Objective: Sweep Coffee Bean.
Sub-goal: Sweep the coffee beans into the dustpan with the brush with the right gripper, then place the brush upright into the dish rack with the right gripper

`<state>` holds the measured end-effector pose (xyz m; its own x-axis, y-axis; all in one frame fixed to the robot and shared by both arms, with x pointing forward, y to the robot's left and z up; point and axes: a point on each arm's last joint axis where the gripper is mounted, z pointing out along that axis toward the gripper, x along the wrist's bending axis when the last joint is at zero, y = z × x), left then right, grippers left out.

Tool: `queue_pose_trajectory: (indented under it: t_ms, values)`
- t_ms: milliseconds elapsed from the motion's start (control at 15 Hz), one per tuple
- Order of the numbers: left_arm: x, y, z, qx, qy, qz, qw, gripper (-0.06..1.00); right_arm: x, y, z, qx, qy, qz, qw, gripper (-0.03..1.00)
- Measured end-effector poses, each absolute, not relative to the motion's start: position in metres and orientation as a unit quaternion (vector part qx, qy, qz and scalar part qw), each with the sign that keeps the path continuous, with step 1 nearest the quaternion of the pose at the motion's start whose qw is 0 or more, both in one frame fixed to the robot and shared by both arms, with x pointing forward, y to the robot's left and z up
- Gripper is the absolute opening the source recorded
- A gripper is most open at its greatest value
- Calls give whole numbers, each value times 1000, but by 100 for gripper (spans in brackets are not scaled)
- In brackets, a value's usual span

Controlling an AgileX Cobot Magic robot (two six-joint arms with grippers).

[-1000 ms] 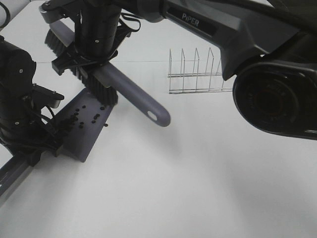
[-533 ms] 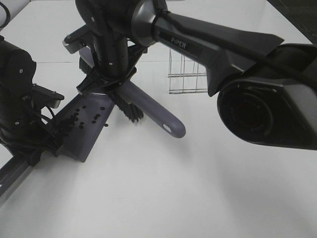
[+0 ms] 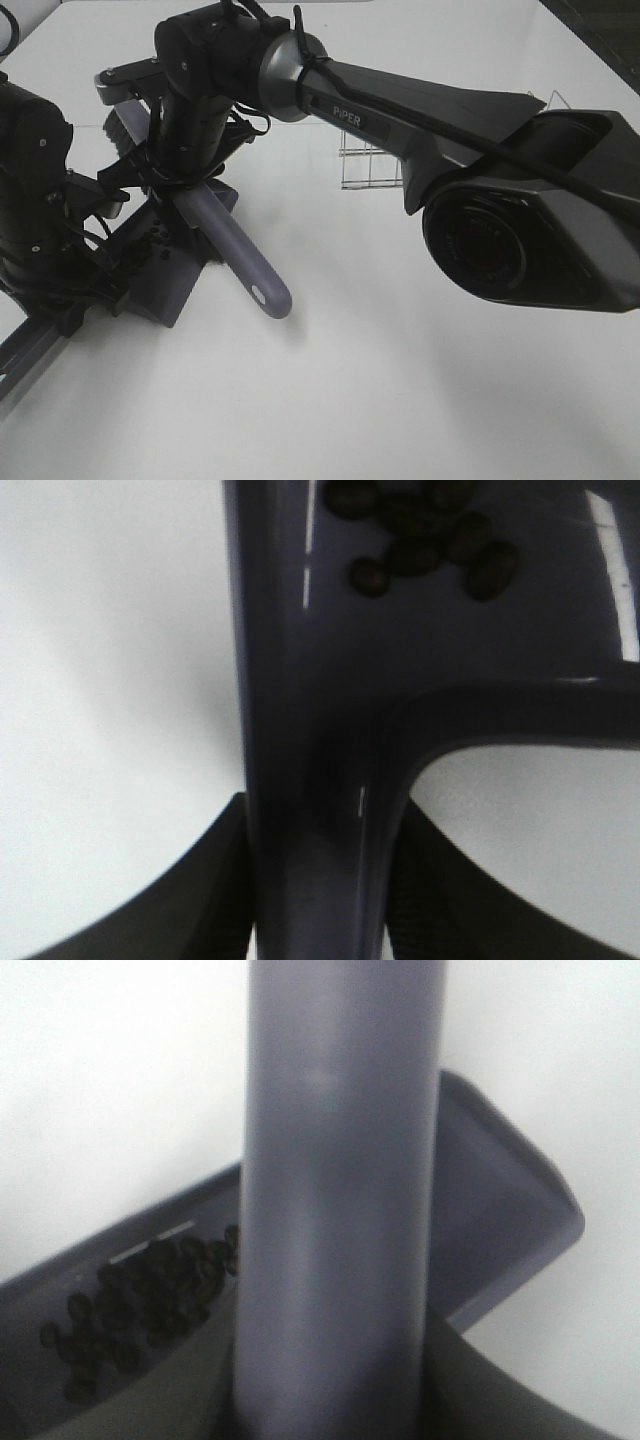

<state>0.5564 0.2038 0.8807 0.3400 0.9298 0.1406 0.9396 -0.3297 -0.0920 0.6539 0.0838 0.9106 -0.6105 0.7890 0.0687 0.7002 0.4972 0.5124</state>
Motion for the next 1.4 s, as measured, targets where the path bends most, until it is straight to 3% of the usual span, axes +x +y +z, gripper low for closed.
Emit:
queue_pose_trajectory:
  t_ms: [267,600,733,1067,1400]
  values:
    - [556,204,881,-814,-575,-29,78,33,670,68,921,454,843,275,86,26]
    - [555,202,880,-809,-583,-21,74,33,676,43,1009,442,823,321,154,26]
    - [555,201,880,-805,-589,-15,69,33,670,32,1025,439,833,287,175,26]
    - [555,200,879,-804,-591,-13,68,33,660,14,1016,455,860,163,165,26]
    - [555,199,879,-781,-621,-13,64,33,656,16,995,473,860,141,128,26]
